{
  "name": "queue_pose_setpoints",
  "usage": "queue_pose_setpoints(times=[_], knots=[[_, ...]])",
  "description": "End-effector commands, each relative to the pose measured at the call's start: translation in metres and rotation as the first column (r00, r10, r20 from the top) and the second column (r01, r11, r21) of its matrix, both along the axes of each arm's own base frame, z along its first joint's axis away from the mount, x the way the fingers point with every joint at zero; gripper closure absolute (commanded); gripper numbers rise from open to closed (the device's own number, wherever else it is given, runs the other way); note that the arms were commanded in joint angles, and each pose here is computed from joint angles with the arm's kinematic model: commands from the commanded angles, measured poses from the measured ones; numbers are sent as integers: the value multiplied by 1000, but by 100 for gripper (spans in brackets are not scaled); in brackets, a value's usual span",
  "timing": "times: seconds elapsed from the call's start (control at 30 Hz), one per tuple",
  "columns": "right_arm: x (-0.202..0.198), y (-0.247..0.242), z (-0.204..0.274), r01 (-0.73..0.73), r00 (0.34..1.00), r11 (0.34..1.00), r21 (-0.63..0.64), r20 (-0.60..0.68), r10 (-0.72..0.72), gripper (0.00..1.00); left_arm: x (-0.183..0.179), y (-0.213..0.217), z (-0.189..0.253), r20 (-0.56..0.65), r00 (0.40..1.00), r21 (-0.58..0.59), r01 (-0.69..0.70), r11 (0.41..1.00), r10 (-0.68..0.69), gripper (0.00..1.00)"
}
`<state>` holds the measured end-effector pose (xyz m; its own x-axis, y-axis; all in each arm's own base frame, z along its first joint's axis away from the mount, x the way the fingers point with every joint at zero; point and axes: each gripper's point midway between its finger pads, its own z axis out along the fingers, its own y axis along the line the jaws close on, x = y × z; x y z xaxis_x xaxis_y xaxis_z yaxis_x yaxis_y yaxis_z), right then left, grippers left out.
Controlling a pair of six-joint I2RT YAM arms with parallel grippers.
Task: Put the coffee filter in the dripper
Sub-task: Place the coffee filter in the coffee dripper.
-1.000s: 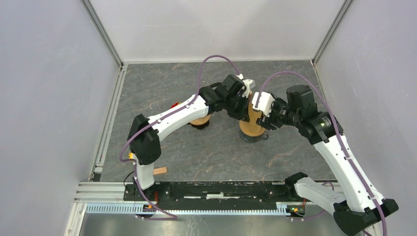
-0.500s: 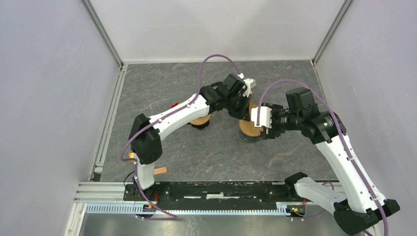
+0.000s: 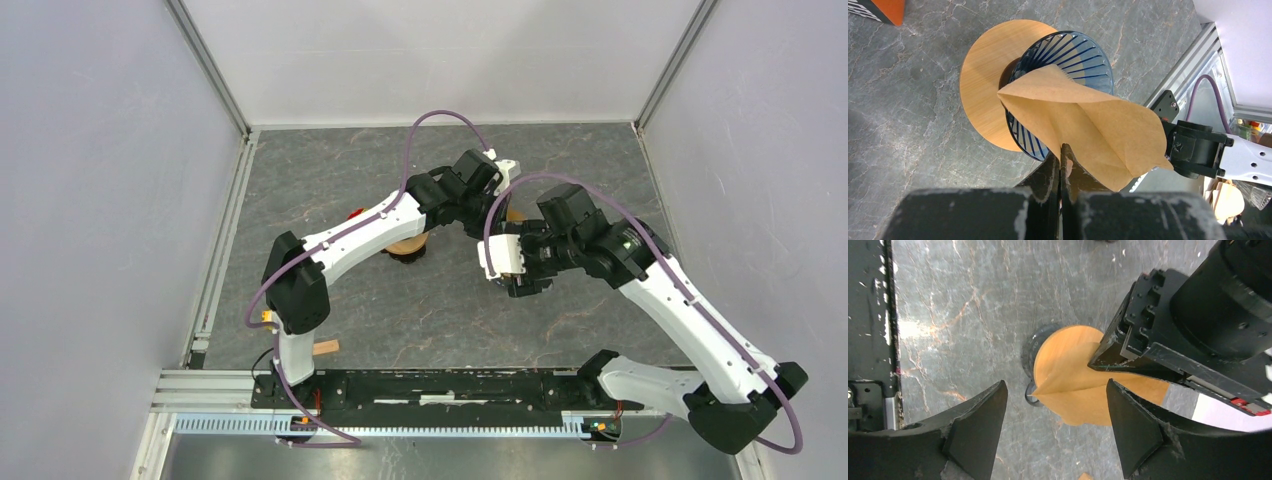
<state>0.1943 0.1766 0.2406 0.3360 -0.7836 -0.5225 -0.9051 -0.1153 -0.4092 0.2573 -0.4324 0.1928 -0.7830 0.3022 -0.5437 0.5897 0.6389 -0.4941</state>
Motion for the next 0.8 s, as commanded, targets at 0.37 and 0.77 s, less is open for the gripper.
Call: queue_pose_setpoints(times=[0.37,0.77], knots=[[10,-15,-40,82,997,986,-148,-1,-83,25,3,-7,20,49,999,-40,18,999,-16,98],[23,-16,-38,143,990,977,-157,28,-140,53,0,-6,19,45,999,-44,28,999,-26,98]])
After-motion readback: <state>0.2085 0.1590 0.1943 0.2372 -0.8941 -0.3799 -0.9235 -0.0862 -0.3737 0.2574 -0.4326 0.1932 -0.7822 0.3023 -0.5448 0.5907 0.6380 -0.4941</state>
